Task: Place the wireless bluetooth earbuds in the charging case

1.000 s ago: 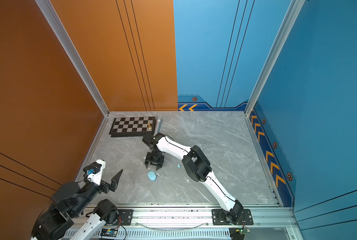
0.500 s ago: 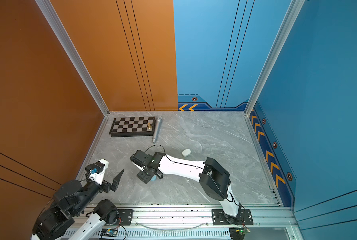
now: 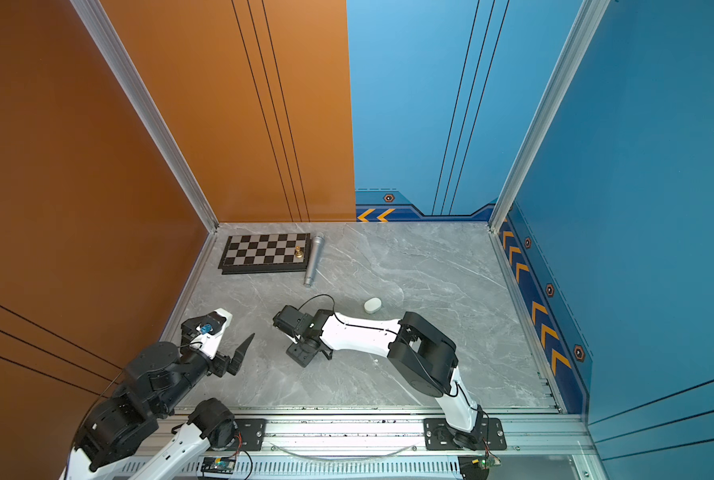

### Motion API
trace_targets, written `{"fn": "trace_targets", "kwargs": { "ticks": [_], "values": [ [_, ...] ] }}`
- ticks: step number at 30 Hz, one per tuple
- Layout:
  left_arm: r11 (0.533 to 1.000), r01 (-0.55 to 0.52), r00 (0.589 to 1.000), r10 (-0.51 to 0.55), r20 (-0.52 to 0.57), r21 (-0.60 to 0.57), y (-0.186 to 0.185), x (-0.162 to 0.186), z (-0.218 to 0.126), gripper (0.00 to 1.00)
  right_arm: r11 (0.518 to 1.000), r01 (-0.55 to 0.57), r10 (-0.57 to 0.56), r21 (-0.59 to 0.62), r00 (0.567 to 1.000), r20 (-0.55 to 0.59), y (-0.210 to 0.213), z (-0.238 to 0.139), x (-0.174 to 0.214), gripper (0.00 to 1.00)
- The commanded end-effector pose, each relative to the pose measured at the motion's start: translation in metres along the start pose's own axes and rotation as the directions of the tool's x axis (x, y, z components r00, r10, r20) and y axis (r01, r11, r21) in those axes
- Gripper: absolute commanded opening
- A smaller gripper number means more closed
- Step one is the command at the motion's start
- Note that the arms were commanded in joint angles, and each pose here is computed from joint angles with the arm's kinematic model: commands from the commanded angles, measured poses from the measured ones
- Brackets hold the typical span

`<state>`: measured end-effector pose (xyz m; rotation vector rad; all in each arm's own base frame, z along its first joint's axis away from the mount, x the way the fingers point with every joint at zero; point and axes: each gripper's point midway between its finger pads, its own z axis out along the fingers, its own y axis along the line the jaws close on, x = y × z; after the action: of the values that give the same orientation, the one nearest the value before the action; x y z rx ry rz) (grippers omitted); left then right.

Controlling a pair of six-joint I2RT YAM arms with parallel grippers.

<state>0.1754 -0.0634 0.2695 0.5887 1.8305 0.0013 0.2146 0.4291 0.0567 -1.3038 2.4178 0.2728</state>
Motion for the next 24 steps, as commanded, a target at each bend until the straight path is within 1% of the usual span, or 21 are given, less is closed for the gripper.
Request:
{"fn": "trace_targets", "kwargs": {
  "ticks": [1,6,12,15,19,24],
  "values": [
    [1.000,0.001,0.999,-0.002,0.047,0.018,-0.001,-0.014,-0.003,0.98,1.000,-0.007,0.007,-0.021,1.000,-0.005,0.004,0.004,0.004,0.66],
    [1.000,0.003,0.999,-0.003,0.046,0.009,0.000,-0.012,-0.004,0.98,0.999,0.000,-0.001,-0.054,1.000,-0.017,0.011,0.009,0.005,0.63],
    [1.000,0.003,0.999,-0.004,0.044,0.012,-0.001,-0.012,-0.003,0.98,0.995,0.021,-0.023,-0.093,1.000,-0.015,0.019,0.008,0.004,0.64],
    [1.000,0.002,0.999,-0.003,0.039,0.022,-0.003,-0.010,-0.001,0.98,0.997,0.023,-0.025,-0.072,0.999,-0.020,0.017,0.008,0.006,0.65],
    [1.000,-0.004,0.999,0.003,0.033,0.030,-0.005,-0.008,0.001,0.98,0.999,0.017,-0.019,-0.040,0.998,-0.055,0.013,0.014,0.013,0.64],
    [0.999,-0.011,0.999,0.010,0.034,0.037,-0.007,-0.009,0.002,0.99,1.000,0.011,-0.012,-0.021,0.998,-0.058,0.009,0.014,0.014,0.60]
  ]
}}
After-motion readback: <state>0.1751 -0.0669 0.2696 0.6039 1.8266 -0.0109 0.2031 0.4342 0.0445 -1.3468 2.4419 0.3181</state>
